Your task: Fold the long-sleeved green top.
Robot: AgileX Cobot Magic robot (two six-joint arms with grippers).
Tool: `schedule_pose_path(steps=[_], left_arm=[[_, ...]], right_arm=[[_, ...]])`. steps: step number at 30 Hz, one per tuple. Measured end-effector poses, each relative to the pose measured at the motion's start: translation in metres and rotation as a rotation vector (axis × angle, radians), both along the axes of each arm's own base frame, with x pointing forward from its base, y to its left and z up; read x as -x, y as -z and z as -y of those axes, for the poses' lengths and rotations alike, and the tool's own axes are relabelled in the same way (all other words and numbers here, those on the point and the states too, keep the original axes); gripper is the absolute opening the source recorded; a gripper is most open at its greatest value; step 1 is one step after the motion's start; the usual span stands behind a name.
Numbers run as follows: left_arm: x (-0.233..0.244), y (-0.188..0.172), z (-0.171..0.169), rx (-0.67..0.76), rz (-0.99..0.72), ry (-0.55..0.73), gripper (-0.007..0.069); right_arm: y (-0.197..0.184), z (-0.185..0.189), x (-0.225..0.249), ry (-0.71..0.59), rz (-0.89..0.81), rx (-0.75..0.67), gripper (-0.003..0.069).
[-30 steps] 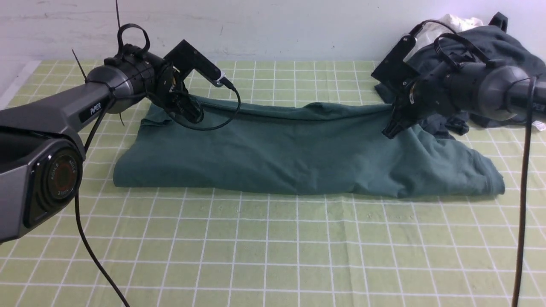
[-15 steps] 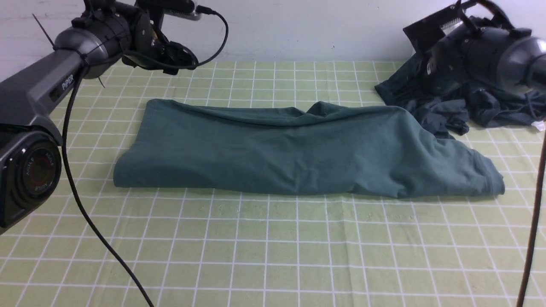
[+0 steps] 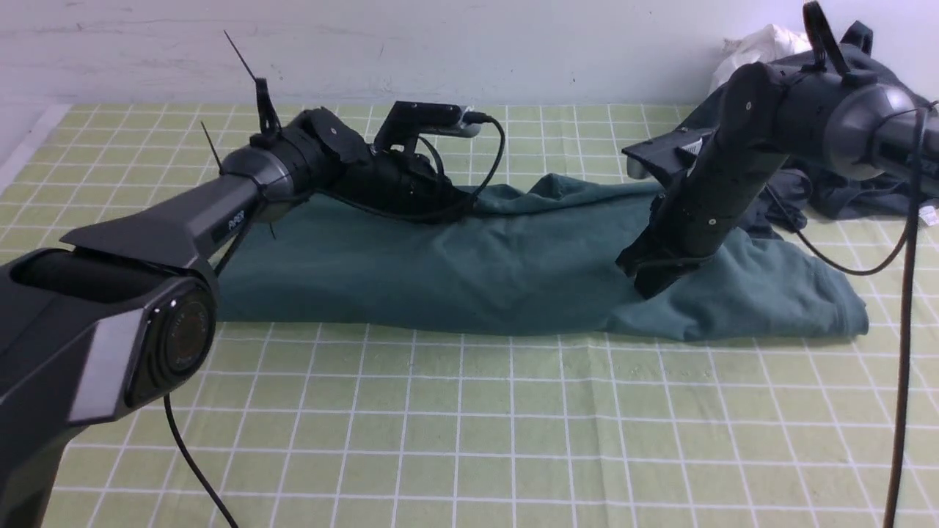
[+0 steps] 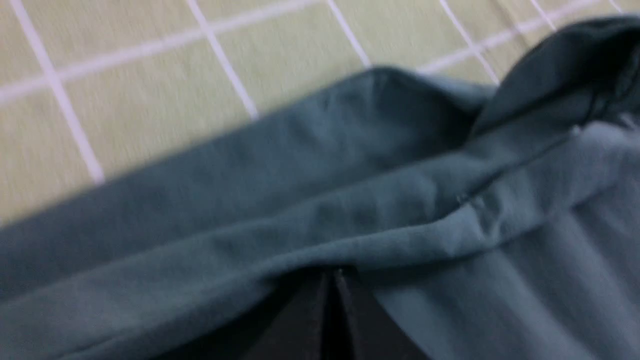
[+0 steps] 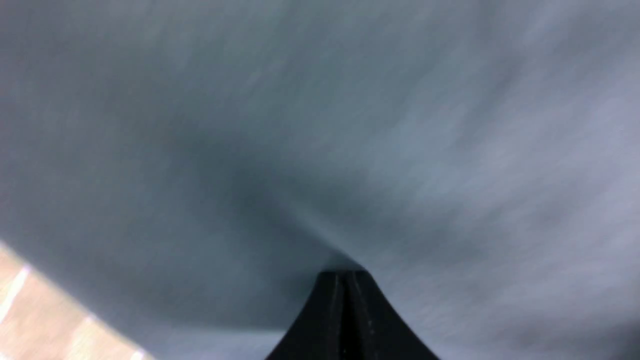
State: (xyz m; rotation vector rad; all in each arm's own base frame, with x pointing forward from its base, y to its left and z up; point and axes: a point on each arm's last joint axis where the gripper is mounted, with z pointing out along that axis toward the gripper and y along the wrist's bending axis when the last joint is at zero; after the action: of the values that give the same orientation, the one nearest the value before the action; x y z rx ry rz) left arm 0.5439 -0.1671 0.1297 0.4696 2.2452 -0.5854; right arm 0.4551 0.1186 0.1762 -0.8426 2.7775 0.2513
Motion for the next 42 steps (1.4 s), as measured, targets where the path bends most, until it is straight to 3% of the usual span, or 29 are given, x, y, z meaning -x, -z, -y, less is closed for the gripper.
schedule_pose_path(steps=[4, 7, 12, 14, 16, 19, 23, 26, 27, 28, 30, 33, 35, 39, 41, 42], left_arm=[[-0.015, -0.005, -0.005, -0.001, 0.164, -0.144, 0.0000], [-0.017, -0.034, -0.014, 0.000, 0.250, -0.188, -0.0001], [0.004, -0.133, -0.037, -0.035, 0.329, -0.064, -0.0001], [0.037, -0.197, -0.065, -0.105, 0.296, 0.036, -0.0001], [0.052, -0.219, -0.077, -0.138, 0.274, 0.057, -0.0001], [0.109, -0.278, -0.120, -0.276, 0.167, 0.069, -0.0001], [0.166, -0.322, -0.171, -0.385, 0.107, -0.107, -0.0001], [0.209, -0.340, -0.199, -0.410, 0.091, -0.242, -0.0003], [0.212, -0.338, -0.201, -0.408, 0.079, -0.247, -0.0003], [0.244, -0.345, -0.206, -0.418, 0.074, -0.284, -0.0004], [0.279, -0.345, -0.204, -0.412, 0.072, -0.297, -0.0004], [0.319, -0.339, -0.196, -0.387, 0.111, -0.318, -0.0004], [0.340, -0.327, -0.190, -0.355, 0.149, -0.336, -0.0004], [0.377, -0.306, -0.179, -0.293, 0.217, -0.368, -0.0004], [0.397, -0.274, -0.174, -0.257, 0.218, -0.392, -0.0004], [0.405, -0.265, -0.172, -0.243, 0.226, -0.400, -0.0004]], right_arm=[[-0.003, 0.003, 0.001, 0.005, 0.004, 0.034, -0.0015], [-0.004, 0.017, -0.002, 0.068, 0.019, 0.105, -0.0015], [-0.004, 0.064, -0.009, 0.273, 0.004, 0.190, -0.0015], [-0.003, 0.101, -0.009, 0.376, -0.034, 0.200, 0.0000], [-0.003, 0.112, -0.009, 0.407, -0.040, 0.196, 0.0020], [-0.003, 0.138, -0.009, 0.472, -0.043, 0.190, 0.0114], [-0.003, 0.159, -0.009, 0.568, -0.035, 0.178, 0.0320], [0.000, 0.170, -0.009, 0.619, -0.041, 0.173, 0.0462], [0.000, 0.170, -0.009, 0.621, -0.040, 0.173, 0.0471], [0.003, 0.173, -0.009, 0.626, -0.046, 0.174, 0.0531], [0.008, 0.175, -0.010, 0.628, -0.059, 0.164, 0.0564], [0.018, 0.172, -0.010, 0.625, -0.102, 0.114, 0.0531], [0.021, 0.169, -0.010, 0.618, -0.122, 0.084, 0.0449], [0.022, 0.167, -0.009, 0.599, -0.137, 0.071, 0.0202], [0.017, 0.168, -0.007, 0.586, -0.130, 0.085, 0.0069], [0.013, 0.170, -0.006, 0.581, -0.123, 0.099, 0.0056]])
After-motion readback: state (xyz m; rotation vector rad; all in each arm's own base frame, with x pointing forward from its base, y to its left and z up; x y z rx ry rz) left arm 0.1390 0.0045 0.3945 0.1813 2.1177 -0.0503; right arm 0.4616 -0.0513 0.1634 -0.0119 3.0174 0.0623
